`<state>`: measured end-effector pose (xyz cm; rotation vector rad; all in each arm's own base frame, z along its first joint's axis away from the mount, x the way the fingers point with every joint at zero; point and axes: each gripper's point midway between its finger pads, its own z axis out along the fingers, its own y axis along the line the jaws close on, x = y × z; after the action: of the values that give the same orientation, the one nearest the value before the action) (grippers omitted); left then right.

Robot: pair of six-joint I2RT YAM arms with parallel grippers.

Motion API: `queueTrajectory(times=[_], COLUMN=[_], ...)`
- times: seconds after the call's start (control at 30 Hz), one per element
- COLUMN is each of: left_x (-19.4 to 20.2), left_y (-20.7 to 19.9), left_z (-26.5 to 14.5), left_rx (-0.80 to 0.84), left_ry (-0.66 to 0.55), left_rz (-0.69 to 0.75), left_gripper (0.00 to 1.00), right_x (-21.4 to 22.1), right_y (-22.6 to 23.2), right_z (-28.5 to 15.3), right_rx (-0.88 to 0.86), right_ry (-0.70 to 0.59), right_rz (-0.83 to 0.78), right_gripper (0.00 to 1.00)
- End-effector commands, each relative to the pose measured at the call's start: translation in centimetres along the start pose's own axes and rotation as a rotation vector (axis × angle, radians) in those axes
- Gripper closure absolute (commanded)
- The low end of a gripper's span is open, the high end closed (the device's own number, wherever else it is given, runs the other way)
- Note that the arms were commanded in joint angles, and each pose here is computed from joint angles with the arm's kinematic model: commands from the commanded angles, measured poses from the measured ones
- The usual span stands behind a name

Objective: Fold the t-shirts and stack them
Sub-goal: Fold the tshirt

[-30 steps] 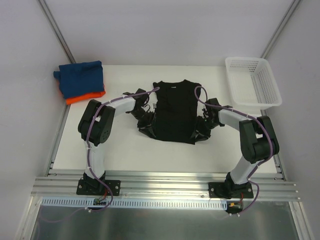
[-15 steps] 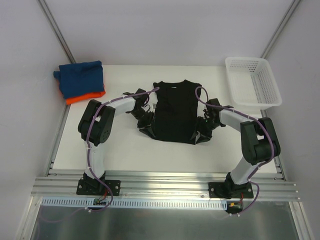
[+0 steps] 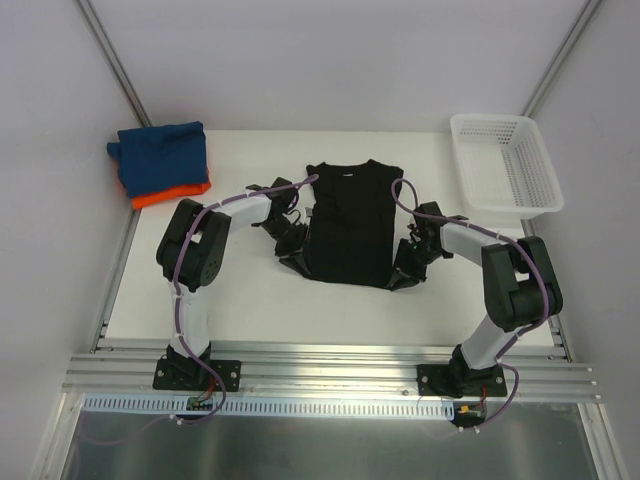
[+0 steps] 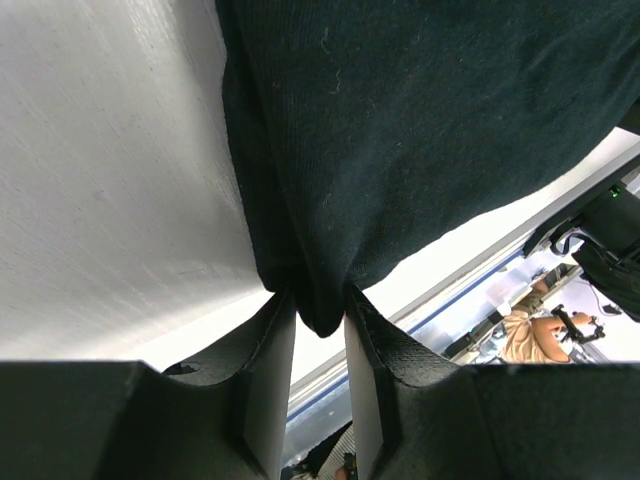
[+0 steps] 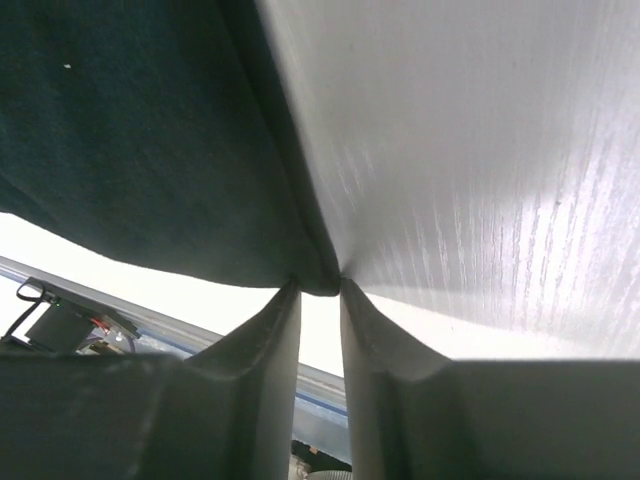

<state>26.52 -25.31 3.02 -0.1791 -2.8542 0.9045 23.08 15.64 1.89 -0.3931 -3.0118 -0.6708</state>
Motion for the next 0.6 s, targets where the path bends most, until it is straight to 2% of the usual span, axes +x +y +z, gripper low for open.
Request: queueTrajectory(times=[0.0,0.1,0.17,0.23,0.27,0.3,0.33,0.57], left_x=[0.5,0.5,0.5,0.4,0.3,0.3,0.3,-0.5], left_y=[-0.5,-0.6,-0.6,-0.7,-0.9,-0.9,-1.0,-1.9], left_z=[0.1,0.0,-0.1,-0.1,-0.3,-0.3,-0.4,-1.7], left_rx=[0.007,0.009,0.009,0.010,0.017,0.019,0.021,0.016], left_ry=[0.014,0.012,0.010,0.007,0.005,0.004,0.003,-0.038], left_rz=[0.001,0.002,0.007,0.012,0.014,0.017,0.021,0.062], left_gripper=[0.75,0.76,0.76,0.82,0.84,0.94,1.00,1.00], right_x=[-0.7,-1.1,-1.2,-1.3,-1.4,-1.8,-2.0,-4.1], right_y=[0.8,1.1,1.2,1.4,1.5,1.8,2.0,4.2], right_z=[-0.2,-0.3,-0.3,-0.5,-0.7,-1.1,-1.3,-4.0], right_rx=[-0.025,-0.029,-0.033,-0.037,-0.032,-0.040,-0.043,-0.077], right_ry=[-0.013,-0.025,-0.027,-0.034,-0.035,-0.049,-0.055,-0.150], right_rz=[-0.023,-0.030,-0.033,-0.043,-0.044,-0.057,-0.062,-0.123], right_gripper=[0.76,0.79,0.84,0.97,0.99,0.99,1.00,1.00])
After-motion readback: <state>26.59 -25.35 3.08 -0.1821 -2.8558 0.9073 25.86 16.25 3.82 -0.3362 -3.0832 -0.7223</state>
